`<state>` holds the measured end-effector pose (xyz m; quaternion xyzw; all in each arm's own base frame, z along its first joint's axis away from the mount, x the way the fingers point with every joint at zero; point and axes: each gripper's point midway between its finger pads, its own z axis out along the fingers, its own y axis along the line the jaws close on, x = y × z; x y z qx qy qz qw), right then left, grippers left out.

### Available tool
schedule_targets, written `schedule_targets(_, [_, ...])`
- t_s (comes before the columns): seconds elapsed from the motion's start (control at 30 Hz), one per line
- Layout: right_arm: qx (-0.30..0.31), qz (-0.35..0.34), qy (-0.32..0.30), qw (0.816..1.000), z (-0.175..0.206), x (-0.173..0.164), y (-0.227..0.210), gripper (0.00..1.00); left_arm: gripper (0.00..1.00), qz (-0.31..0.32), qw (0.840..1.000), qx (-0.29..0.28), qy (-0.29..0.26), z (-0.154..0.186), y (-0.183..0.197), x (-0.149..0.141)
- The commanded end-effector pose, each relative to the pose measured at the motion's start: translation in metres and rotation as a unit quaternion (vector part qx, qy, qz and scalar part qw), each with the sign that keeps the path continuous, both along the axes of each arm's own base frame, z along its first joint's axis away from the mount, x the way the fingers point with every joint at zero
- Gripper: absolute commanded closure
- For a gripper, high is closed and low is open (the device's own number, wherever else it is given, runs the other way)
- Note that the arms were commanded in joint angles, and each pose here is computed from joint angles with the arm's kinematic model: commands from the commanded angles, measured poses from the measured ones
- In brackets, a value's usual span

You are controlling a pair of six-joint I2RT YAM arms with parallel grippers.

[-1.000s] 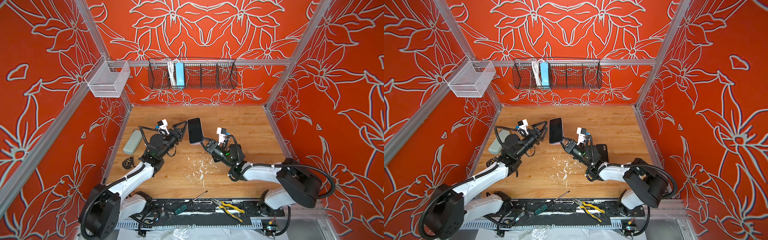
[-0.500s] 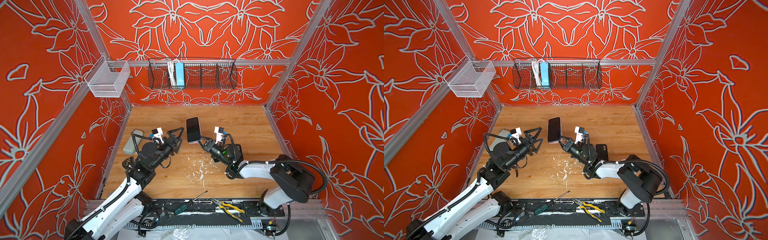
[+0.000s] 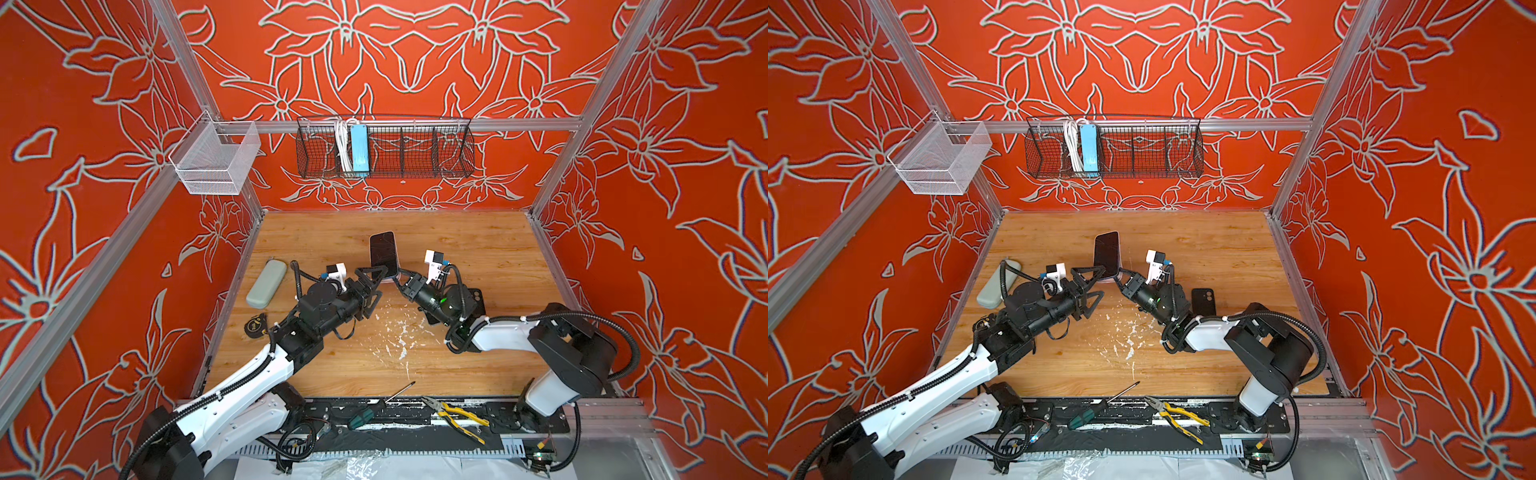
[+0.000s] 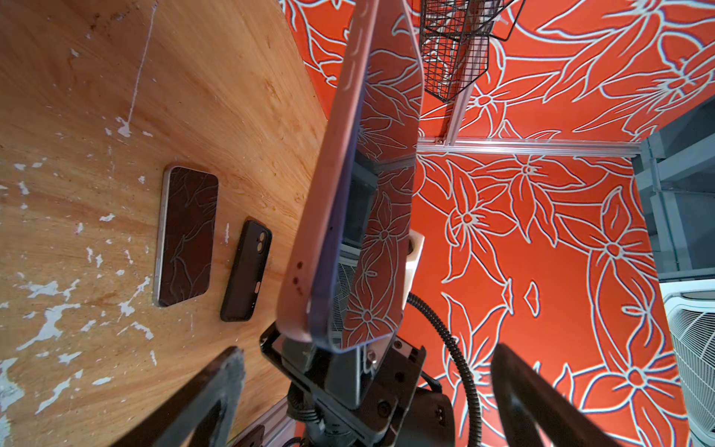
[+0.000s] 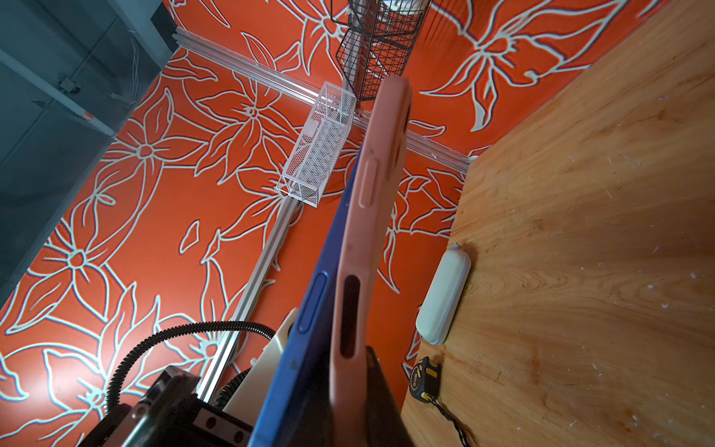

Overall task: Take the phone out of the phone case
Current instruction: Remove the phone case from the phone.

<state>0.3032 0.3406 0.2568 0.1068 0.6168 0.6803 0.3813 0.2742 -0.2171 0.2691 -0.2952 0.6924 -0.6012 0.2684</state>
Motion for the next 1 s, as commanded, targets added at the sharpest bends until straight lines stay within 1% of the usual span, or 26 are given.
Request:
schedule_targets(0.0, [0.045, -0.013, -0.037, 0.998, 0.030, -0.002, -0.011, 0.99, 0.03, -0.004, 0.999, -0.045, -0.031, 0.034, -0.004, 0.002])
schedule_targets(0.07, [0.042, -0.016, -0.036, 0.998, 0.028, -0.002, -0.012, 0.99, 0.03, -0.008, 0.998, -0.054, -0.039, 0.041, -0.006, 0.002])
schedule_targets(0.17, [0.039, -0.018, -0.036, 0.998, 0.026, -0.001, -0.013, 0.99, 0.03, -0.009, 0.998, -0.053, -0.042, 0.044, -0.007, 0.002])
schedule_targets(0.33, [0.040, -0.016, -0.038, 0.998, 0.028, -0.002, -0.013, 0.99, 0.03, -0.001, 0.998, -0.059, -0.039, 0.039, -0.007, 0.006])
schedule_targets(0.77, [0.045, -0.014, -0.040, 0.998, 0.031, -0.010, -0.017, 0.99, 0.03, 0.016, 0.998, -0.036, -0.045, 0.034, -0.005, 0.015])
schedule_targets(0.97, [0.044, -0.006, -0.042, 0.998, 0.032, -0.015, -0.013, 0.99, 0.01, 0.023, 0.999, -0.029, -0.036, 0.023, -0.005, 0.019])
